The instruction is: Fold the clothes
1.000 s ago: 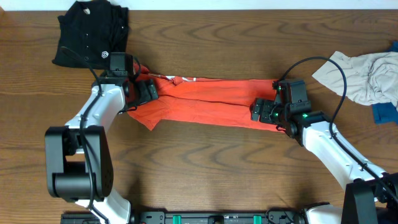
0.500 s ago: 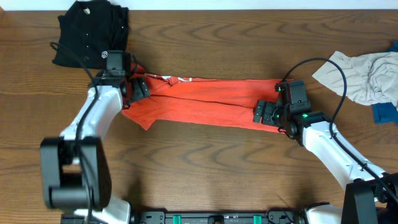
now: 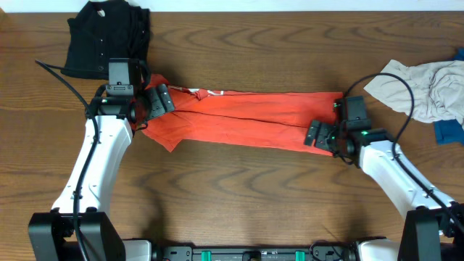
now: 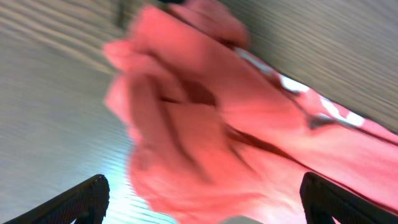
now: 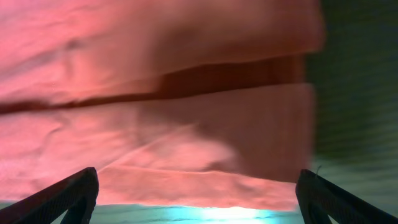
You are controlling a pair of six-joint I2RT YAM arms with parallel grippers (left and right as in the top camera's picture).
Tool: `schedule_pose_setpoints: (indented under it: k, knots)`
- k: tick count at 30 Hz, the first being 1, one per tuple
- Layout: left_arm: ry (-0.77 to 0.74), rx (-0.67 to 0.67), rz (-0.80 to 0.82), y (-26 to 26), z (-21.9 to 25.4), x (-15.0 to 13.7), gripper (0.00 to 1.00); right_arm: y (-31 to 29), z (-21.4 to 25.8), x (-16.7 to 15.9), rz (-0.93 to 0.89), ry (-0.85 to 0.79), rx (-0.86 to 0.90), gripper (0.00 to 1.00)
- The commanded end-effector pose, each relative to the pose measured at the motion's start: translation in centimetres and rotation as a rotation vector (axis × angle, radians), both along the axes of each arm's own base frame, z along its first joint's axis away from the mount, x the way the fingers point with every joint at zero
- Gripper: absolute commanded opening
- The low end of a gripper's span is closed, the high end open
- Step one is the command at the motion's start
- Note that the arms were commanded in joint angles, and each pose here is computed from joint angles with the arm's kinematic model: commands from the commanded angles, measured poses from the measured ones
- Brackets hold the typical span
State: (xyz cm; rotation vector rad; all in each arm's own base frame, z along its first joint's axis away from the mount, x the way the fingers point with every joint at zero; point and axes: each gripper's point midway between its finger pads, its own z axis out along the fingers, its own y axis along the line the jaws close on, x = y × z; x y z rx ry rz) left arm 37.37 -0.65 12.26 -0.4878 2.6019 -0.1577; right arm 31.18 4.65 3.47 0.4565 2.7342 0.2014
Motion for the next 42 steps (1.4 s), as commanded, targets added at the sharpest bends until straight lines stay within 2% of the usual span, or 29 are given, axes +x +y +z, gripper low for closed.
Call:
schedule_pose_setpoints:
  k: [1,6,12,17,22,42]
  knots:
    - [0.001,-0.166,-0.093,-3.4,0.5,-0.2,0.98,-1.4,0.4,0.8,-0.074,-0.007,0.037,0.99]
    - [0.008,-0.176,-0.126,-4.7,0.4,-0.4,0.98,-0.9,1.0,1.3,0.023,-0.037,0.157,0.99]
    - [0.012,-0.176,-0.157,-5.8,0.4,-0.6,0.98,-0.3,0.9,0.6,0.103,-0.020,0.178,0.97]
    - [0.014,-0.176,-0.161,-6.0,0.4,-0.6,0.98,-1.2,0.6,0.4,0.080,-0.008,0.133,0.96]
    - [0.029,-0.176,-0.159,-5.9,-0.1,-1.0,0.98,-3.6,0.3,0.6,-0.067,0.000,0.043,0.99]
    - [0.082,-0.169,-0.167,-5.9,-1.4,-1.5,0.98,-6.7,1.3,2.8,0.029,-0.079,0.036,0.99]
